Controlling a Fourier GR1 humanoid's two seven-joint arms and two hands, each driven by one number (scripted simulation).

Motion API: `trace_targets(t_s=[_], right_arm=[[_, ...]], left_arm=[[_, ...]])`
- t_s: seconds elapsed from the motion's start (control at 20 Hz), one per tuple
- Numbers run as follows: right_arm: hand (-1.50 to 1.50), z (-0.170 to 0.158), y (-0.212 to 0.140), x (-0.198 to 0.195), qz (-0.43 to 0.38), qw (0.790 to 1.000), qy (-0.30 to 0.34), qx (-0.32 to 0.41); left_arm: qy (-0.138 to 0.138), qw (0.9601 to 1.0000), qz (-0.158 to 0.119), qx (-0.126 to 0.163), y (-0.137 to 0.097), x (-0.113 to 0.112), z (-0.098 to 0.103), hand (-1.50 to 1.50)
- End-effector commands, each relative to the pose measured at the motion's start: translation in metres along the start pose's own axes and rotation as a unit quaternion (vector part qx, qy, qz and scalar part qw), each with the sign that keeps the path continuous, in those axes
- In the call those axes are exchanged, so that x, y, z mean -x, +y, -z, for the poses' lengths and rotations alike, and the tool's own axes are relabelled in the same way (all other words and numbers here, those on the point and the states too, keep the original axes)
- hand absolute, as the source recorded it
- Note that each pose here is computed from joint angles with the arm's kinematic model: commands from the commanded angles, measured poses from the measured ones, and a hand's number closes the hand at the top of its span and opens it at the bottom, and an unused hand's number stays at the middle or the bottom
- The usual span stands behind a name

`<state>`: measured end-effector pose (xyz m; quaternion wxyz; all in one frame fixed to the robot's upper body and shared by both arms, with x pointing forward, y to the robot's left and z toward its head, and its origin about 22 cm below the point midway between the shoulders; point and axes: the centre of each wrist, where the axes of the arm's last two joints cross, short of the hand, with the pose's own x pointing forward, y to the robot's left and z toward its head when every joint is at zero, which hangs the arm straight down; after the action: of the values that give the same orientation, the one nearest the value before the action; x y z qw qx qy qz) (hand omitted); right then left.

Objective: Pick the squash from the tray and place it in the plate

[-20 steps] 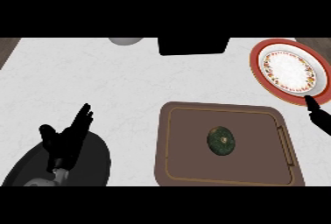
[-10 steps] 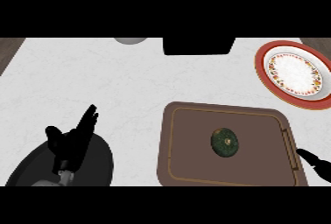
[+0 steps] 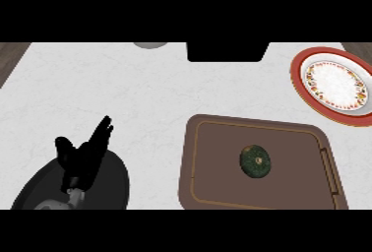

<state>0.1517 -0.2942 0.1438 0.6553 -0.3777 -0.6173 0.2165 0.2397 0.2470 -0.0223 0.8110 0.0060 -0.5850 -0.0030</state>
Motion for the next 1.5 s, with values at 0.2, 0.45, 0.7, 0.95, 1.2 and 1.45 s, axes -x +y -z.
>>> trace_targets(t_s=[0.2,0.45,0.7,0.95,1.2,1.45], right_arm=[[-1.50,0.007,0.041,-0.049,-0.058,0.997,0.041,-0.042],[-1.50,0.015,0.075,-0.056,-0.076,0.993,0.070,-0.049],[-1.50,0.010,0.103,-0.063,-0.065,0.989,0.088,-0.099],[-1.50,0.013,0.118,-0.059,-0.056,0.989,0.084,-0.103],[-1.50,0.037,0.138,-0.071,-0.082,0.987,0.096,-0.097],[-1.50,0.030,0.130,-0.072,-0.126,0.981,0.122,-0.088]], left_arm=[[0.028,0.9995,-0.003,0.011,0.001,0.016,-0.001,0.00],[0.034,0.9994,-0.005,0.005,-0.018,0.017,0.007,0.00],[0.031,0.9995,0.003,0.004,-0.006,0.011,-0.004,0.00],[0.036,0.9993,-0.001,0.006,0.010,0.011,-0.014,0.00],[0.016,0.9998,-0.007,0.005,-0.017,0.021,-0.010,0.00],[0.036,0.9993,-0.006,0.002,0.007,0.023,-0.009,0.00]])
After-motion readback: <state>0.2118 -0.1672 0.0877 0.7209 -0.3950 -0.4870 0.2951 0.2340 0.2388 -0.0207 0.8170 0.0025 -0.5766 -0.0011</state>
